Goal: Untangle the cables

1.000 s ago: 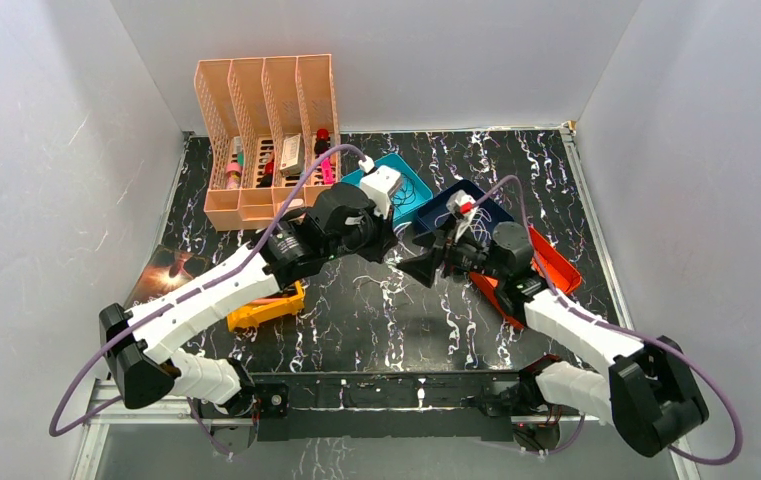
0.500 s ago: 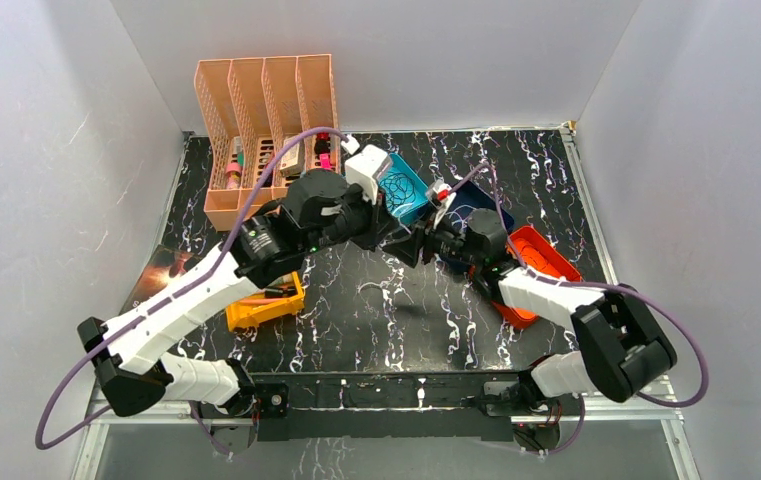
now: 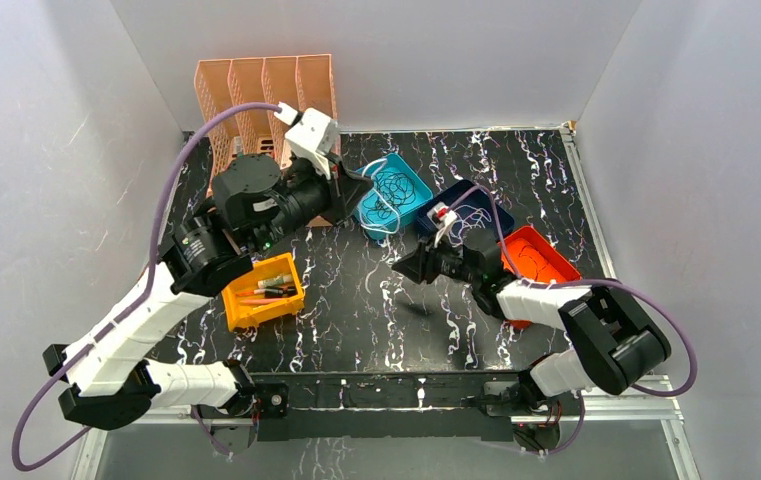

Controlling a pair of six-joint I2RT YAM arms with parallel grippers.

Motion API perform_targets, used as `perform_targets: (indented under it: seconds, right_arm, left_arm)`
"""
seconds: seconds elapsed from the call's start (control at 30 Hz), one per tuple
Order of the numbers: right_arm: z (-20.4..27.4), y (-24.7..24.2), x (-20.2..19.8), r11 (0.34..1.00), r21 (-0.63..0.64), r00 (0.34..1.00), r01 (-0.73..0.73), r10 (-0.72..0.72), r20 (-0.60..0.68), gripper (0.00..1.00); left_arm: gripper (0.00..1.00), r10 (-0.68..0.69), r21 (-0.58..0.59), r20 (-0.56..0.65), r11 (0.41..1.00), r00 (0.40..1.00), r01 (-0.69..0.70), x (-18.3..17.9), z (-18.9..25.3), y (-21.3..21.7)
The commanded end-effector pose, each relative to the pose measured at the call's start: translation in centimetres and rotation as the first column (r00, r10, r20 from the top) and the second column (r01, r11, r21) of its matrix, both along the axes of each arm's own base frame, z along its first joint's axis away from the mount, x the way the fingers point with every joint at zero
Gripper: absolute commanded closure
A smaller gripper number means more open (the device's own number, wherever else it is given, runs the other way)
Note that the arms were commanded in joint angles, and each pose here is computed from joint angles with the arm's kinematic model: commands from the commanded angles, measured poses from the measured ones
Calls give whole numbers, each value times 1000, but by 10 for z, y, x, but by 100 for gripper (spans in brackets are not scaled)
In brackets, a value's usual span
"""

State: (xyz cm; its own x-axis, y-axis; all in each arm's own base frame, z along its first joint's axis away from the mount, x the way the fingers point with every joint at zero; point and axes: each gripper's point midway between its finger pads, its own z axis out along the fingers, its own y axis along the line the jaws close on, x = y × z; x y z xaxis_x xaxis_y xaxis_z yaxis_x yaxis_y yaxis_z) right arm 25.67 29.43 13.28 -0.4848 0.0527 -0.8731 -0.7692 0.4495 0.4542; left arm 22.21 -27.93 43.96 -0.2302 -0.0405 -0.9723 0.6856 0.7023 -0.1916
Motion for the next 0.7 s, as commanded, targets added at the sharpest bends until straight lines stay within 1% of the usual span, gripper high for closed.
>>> perform_targets:
  seconds: [0.0,0.13,0.17,0.4,0.5,0.67]
  right_arm:
    - [-6,-13,-1,996,10,996,92,-92,-15,64]
    - [-17,-23,-7,992,-3,991,125,-125,-44,66]
    - [-31,-29,-15,991,-27,988,133,-134,-72,66]
    - [-58,-52,-33,979,-114,978,169,-181,-105,67]
    - [-59,-57,-40,977,-125,977,170,-183,-106,67]
    - [-47,-68,-43,970,-136,974,200,-212,-76,67]
  left_arm:
    - [100,47,-61,100,997,994,-41,0,43,18]
    - [100,59,-71,132,996,990,-50,1,55,21]
    - [100,60,-70,137,996,989,-51,1,56,21]
    - [100,66,-63,152,996,986,-57,4,60,21]
    - [100,68,-58,149,997,986,-59,5,58,20]
    - [100,65,-46,145,997,987,-59,7,54,17]
